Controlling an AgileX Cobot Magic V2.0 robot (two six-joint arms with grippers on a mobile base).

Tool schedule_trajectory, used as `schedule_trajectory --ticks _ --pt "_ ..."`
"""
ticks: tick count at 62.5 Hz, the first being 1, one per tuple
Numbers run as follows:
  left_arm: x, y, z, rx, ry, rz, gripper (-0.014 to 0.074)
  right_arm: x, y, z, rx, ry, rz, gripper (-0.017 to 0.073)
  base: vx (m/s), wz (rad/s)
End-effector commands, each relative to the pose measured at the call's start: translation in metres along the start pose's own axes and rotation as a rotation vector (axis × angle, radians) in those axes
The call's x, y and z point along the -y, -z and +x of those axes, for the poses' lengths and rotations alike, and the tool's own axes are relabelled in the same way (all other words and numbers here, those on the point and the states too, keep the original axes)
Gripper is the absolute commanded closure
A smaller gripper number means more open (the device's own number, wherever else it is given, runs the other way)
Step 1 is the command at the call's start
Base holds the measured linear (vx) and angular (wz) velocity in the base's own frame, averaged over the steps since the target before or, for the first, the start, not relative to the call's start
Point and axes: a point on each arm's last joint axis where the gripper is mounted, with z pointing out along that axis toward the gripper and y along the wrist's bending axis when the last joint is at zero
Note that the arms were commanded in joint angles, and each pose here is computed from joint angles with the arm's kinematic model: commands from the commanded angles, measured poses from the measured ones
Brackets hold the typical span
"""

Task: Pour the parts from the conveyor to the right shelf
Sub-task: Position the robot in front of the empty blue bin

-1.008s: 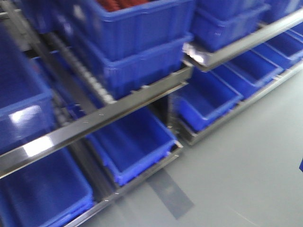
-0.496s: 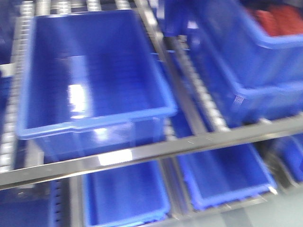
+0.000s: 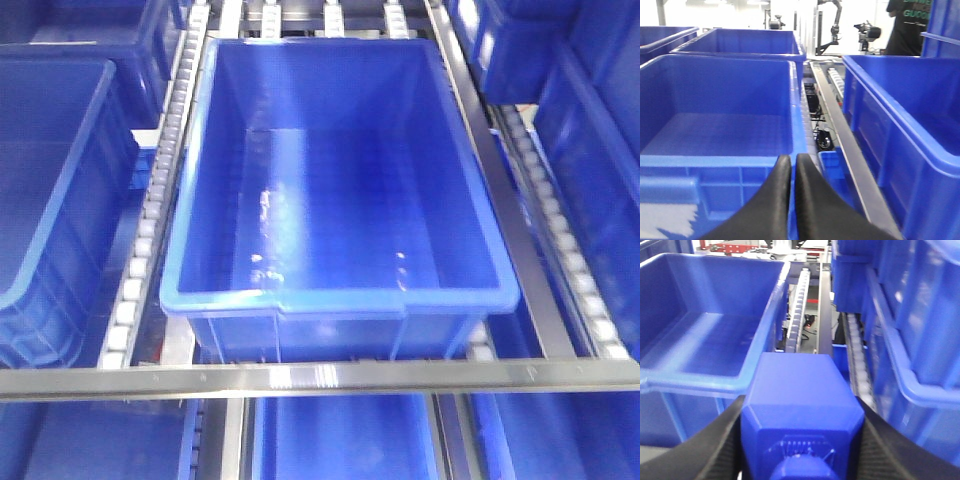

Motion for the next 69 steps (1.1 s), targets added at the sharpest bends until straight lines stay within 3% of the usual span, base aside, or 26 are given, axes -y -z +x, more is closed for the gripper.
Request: schedule_trajectory --ticks 1,69 --pt "0.0003 0.0002 0.003 0.054 0.01 0.002 0.06 0.0 0.0022 -0.0164 0.102 0.016 0.001 0.0568 0.14 0.11" --pt "0.0003 0.0002 0.003 0.054 0.01 0.002 0.06 0.0 0.0022 -0.0164 0.102 0.016 0.001 0.0568 0.17 0.0"
